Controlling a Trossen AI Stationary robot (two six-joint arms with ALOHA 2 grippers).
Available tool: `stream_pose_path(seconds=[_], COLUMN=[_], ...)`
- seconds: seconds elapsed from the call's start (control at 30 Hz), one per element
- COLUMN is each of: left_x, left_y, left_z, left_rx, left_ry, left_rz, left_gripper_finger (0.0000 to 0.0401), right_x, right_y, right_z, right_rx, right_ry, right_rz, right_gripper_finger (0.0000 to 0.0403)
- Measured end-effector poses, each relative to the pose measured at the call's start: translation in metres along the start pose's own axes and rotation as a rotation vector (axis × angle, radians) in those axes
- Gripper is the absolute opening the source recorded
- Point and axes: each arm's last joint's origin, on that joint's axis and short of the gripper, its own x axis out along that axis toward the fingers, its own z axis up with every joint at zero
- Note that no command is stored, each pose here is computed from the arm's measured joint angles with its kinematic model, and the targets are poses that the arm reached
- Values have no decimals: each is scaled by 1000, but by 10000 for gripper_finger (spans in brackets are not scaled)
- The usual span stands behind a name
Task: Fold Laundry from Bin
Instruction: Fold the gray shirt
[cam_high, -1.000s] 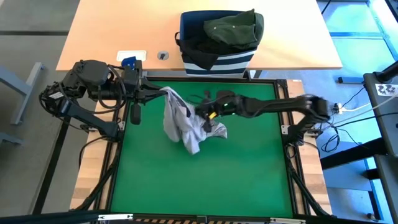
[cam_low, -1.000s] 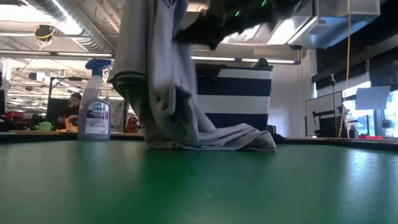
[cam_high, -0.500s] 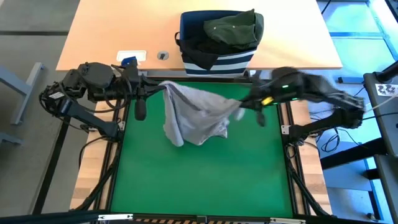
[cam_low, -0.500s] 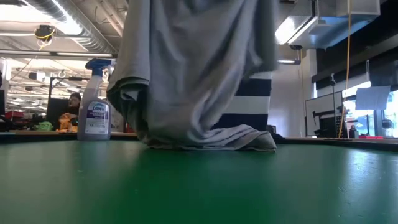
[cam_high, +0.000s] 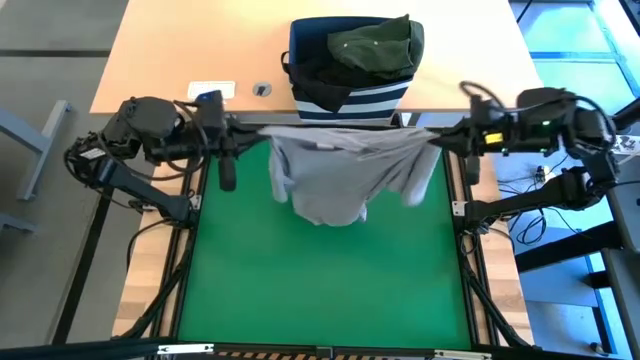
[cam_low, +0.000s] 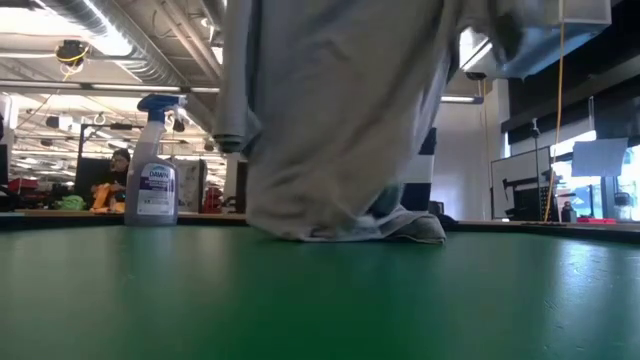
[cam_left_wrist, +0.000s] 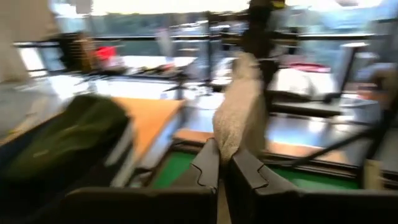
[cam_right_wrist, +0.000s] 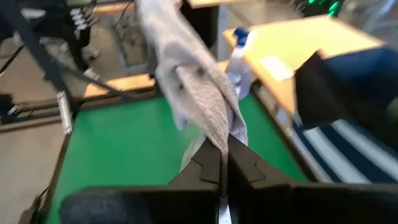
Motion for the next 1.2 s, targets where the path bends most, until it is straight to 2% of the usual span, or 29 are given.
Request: stream_pose_path(seconds=[0.1,0.2,0.4,0.57,0.7,0.8,0.93,1.0,1.1,1.2], left_x=[0,1,1,10,24,30,32,31,26,18], left_y=[-3,-3,5,18,38,57,77,80,75,67], left_z=[1,1,1,-1,-3,-4,-4,-4,-5,-5], left_rx=[-3,-2,32,198,309,362,385,374,321,202], left_ry=[-7,-6,-12,37,105,143,161,146,106,79], left_rz=[-111,-93,186,427,523,563,551,490,246,72], left_gripper_finger=[5,5,5,5,5,5,5,5,5,5], right_x=[-13,-21,-23,-6,23,46,66,72,69,52], right_y=[-1,-1,-2,-6,-10,-19,-38,-44,-38,-30], right_z=[9,16,17,20,24,28,27,26,27,26], right_rx=[-16,-20,-37,-150,-300,-375,-367,-355,-288,-171], right_ry=[-58,-99,-105,-61,28,95,174,199,147,96], right_rz=[-20,-19,-40,-243,-425,-518,-599,-600,-467,-296], right_gripper_finger=[7,8,3,10,12,13,14,14,14,14])
